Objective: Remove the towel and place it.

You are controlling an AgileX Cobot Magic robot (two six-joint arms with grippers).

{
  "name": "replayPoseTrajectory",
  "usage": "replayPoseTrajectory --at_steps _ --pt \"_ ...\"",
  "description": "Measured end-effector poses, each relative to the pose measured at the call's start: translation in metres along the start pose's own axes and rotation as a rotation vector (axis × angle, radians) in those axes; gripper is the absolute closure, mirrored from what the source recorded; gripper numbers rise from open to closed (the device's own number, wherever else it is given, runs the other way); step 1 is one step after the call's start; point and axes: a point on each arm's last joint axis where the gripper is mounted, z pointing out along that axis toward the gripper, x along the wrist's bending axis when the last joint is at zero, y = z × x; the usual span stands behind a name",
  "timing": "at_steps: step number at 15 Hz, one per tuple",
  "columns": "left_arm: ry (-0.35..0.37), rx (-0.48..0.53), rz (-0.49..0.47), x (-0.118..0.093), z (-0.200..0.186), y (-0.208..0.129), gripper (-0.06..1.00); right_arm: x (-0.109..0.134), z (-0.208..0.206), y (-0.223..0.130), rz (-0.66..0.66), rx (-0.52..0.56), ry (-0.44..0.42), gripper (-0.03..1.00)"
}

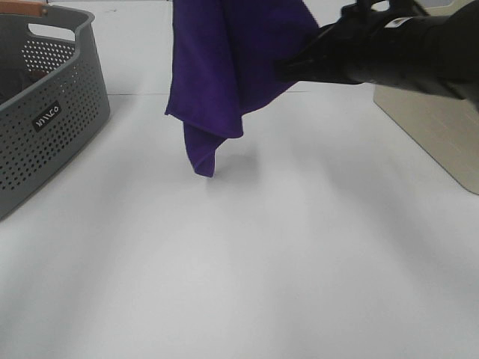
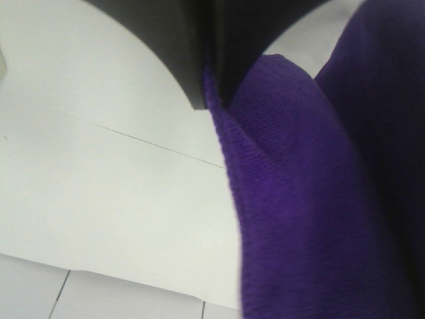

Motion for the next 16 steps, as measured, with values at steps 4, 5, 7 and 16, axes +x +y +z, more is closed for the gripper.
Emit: replayPoseTrajectory --at_steps 4,5,7,16 --pt "0.016 0.166 0.077 0.025 -0.017 -0.014 0.94 -0.051 -0.016 0.044 0.026 0.111 0.134 0.97" --pt "0.054 0.183 0.141 0.031 -0.019 -0.015 0.94 -0.056 -0.022 0.064 0.018 0.103 0.173 0.97" --pt "0.13 0.248 0.215 0.042 -0.016 -0.023 0.94 -0.064 -0.035 0.095 -0.002 0.087 0.229 0.97" --pt "0.166 0.174 0.097 0.052 -0.006 -0.107 0.94 -0.089 -0.057 0.07 -0.019 0.471 0.306 0.97"
